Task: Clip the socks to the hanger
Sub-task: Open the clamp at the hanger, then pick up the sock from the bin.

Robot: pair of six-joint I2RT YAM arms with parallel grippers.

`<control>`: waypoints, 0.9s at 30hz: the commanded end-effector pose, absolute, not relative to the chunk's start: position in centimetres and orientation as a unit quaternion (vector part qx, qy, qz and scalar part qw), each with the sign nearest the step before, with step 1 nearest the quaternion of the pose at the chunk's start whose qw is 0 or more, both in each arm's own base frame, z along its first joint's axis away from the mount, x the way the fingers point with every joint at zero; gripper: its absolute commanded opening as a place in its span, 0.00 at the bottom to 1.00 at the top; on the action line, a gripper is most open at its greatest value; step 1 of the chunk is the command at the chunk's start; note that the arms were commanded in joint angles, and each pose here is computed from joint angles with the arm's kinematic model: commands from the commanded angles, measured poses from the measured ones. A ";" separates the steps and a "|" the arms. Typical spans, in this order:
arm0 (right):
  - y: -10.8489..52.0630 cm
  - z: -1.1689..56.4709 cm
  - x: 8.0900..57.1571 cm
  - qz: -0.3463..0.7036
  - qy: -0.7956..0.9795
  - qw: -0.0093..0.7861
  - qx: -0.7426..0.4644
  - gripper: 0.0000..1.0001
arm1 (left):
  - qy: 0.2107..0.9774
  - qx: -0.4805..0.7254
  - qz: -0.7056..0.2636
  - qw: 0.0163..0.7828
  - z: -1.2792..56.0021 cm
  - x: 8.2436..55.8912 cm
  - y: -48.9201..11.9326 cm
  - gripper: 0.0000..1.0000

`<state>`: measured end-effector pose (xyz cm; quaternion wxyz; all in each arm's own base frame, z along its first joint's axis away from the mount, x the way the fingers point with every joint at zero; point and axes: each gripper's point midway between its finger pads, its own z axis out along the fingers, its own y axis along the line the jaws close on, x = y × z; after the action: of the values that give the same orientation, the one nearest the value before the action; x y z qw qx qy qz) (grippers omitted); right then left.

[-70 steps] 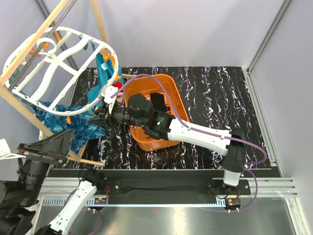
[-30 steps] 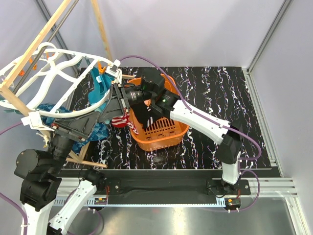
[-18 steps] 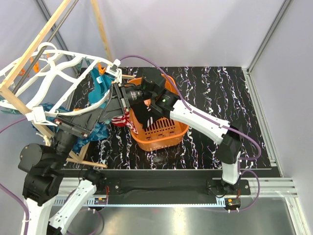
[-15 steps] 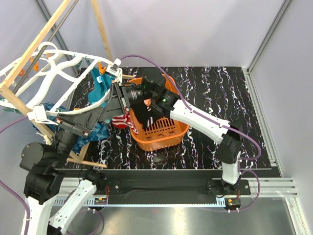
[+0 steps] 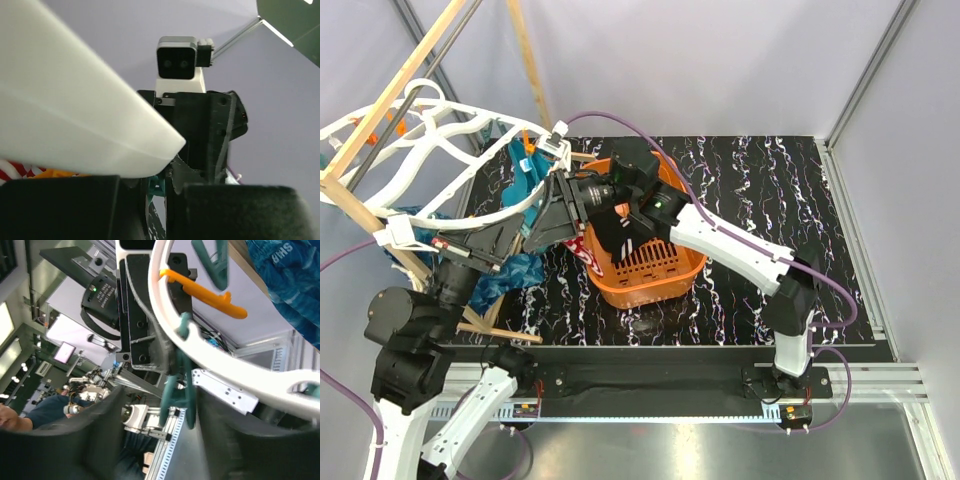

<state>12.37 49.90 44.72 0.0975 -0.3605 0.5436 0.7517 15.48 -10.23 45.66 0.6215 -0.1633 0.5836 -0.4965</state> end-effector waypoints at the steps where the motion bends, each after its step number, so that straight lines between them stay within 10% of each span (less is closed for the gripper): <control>1: 48.8 44.6 10.5 0.729 0.549 0.110 -0.393 0.73 | 0.584 -0.145 -0.517 0.609 46.7 14.9 -11.1 0.00; 5: 48.2 43.0 12.0 0.682 0.594 0.176 -0.388 1.00 | 0.589 -0.146 -0.506 0.613 46.4 14.8 -10.8 0.00; 15: 37.4 36.6 26.1 0.315 0.790 0.482 -0.210 1.00 | 0.596 -0.140 -0.493 0.618 46.0 14.2 -10.3 0.00; 21: 29.8 31.4 33.0 0.061 0.828 0.536 -0.150 1.00 | 0.597 -0.140 -0.490 0.620 45.7 13.9 -10.1 0.00; 27: 31.5 25.3 38.6 0.065 0.856 0.492 -0.146 0.67 | 0.603 -0.142 -0.483 0.619 45.2 13.7 -9.9 0.00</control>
<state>35.19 31.92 28.72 0.5043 -0.1543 0.8429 0.1071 15.12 -9.65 44.31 0.6165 -0.1690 0.6072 -0.4719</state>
